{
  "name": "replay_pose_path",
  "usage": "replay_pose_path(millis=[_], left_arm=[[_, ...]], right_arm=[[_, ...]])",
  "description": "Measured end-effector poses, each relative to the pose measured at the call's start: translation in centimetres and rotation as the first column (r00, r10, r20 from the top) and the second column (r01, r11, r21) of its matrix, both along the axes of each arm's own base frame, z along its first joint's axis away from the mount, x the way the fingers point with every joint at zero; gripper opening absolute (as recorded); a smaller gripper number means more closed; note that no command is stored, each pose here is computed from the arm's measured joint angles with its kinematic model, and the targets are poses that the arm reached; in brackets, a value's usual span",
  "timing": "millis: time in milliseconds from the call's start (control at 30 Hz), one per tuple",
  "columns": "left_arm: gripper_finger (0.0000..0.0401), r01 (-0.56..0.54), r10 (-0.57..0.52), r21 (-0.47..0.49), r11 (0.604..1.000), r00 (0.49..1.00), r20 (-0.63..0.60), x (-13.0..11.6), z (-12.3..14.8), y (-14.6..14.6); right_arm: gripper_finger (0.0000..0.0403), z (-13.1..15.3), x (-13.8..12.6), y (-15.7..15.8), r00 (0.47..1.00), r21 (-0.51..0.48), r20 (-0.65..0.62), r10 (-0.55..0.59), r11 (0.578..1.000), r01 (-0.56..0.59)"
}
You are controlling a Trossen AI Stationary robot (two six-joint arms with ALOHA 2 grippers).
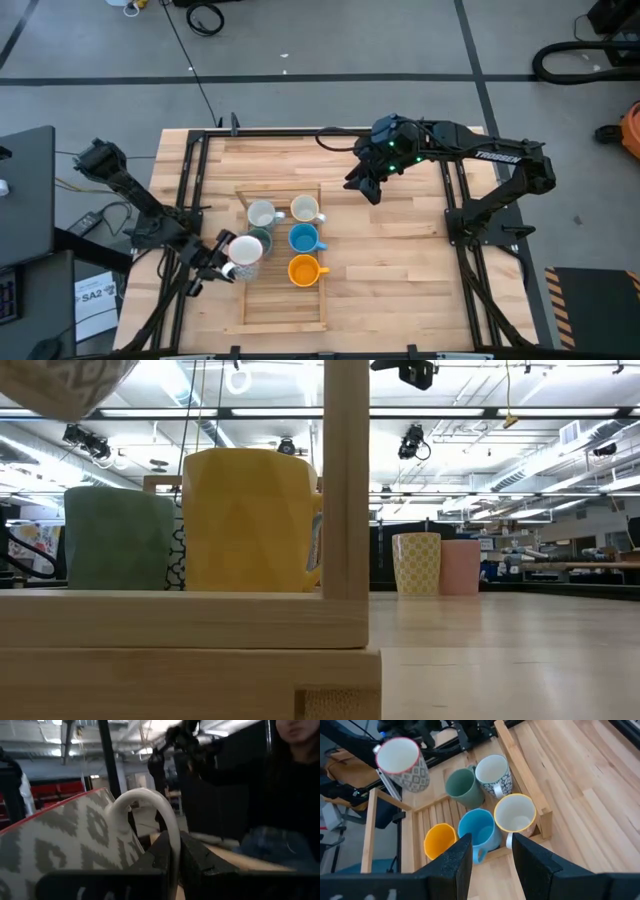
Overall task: Place coffee mugs
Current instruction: Put the gray and white mug on the shelf aligned with the dark yellow mug
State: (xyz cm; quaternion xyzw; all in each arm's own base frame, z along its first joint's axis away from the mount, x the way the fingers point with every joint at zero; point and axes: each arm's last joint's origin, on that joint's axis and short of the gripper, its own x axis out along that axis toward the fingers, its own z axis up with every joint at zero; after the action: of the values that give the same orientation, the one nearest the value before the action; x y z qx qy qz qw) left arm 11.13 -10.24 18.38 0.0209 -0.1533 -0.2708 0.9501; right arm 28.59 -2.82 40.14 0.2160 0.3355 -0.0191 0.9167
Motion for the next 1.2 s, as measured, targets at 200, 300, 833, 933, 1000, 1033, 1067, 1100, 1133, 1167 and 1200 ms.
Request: replay_pose_path(millis=[200,300,833,933,1000,1033,1067,1100,1133,1167,1200], left_arm=[[0.0024,0.04,-0.04,0.036,0.999,0.999,-0.016,0.0,-0.3,-0.2],[0.0025,0.044,-0.043,0.046,0.998,0.999,-0.025,0.0,-0.5,-0.2],[0.0025,0.023,-0.025,0.063,0.998,0.999,0.027,0.0,-0.1,-0.1],[0.0025,0.017,-0.019,0.06,0.998,0.999,0.026,0.0,-0.1,-0.1],[0.0025,0.016,-0.017,0.058,0.998,1.0,0.026,0.0,-0.1,-0.1],[0.0025,0.013,-0.015,0.056,0.998,1.0,0.027,0.0,-0.1,0.0],[0.0025,0.011,-0.012,0.055,0.998,1.0,0.028,0.0,-0.1,0.0],[0.0025,0.009,-0.011,0.054,0.998,1.0,0.028,0.0,-0.1,0.0],[0.0025,0.007,-0.009,0.052,0.999,1.0,0.029,0.0,-0.1,0.0],[0.0025,0.003,-0.004,0.05,0.999,1.0,0.03,0.0,0.0,0.0],[0.0025,0.002,-0.003,0.049,0.999,1.0,0.03,0.0,0.0,0.0]], right_arm=[[0.0144,0.0,0.0,0.0,1.0,0.017,0.001,-0.014,1.0,0.014],[0.0144,0.0,0.0,0.1,1.0,0.026,-0.001,-0.019,0.999,0.019],[0.0144,-0.1,3.3,5.0,0.859,-0.312,0.423,0.288,0.936,-0.161],[0.0144,0.0,3.8,5.7,0.823,-0.361,0.462,0.332,0.917,-0.168],[0.0144,0.0,4.2,6.1,0.801,-0.381,0.48,0.358,0.907,-0.178],[0.0144,-0.1,4.8,6.4,0.779,-0.39,0.498,0.38,0.901,-0.19],[0.0144,-0.3,5.2,6.7,0.762,-0.397,0.51,0.399,0.895,-0.203],[0.0144,-0.8,5.7,6.9,0.757,-0.396,0.502,0.419,0.889,-0.229],[0.0144,-1.2,6.3,7.1,0.745,-0.395,0.505,0.436,0.884,-0.25],[0.0144,-1.6,7.0,7.3,0.745,-0.394,0.497,0.445,0.88,-0.263],[0.0144,-2.1,7.7,7.5,0.746,-0.396,0.483,0.458,0.875,-0.28]])
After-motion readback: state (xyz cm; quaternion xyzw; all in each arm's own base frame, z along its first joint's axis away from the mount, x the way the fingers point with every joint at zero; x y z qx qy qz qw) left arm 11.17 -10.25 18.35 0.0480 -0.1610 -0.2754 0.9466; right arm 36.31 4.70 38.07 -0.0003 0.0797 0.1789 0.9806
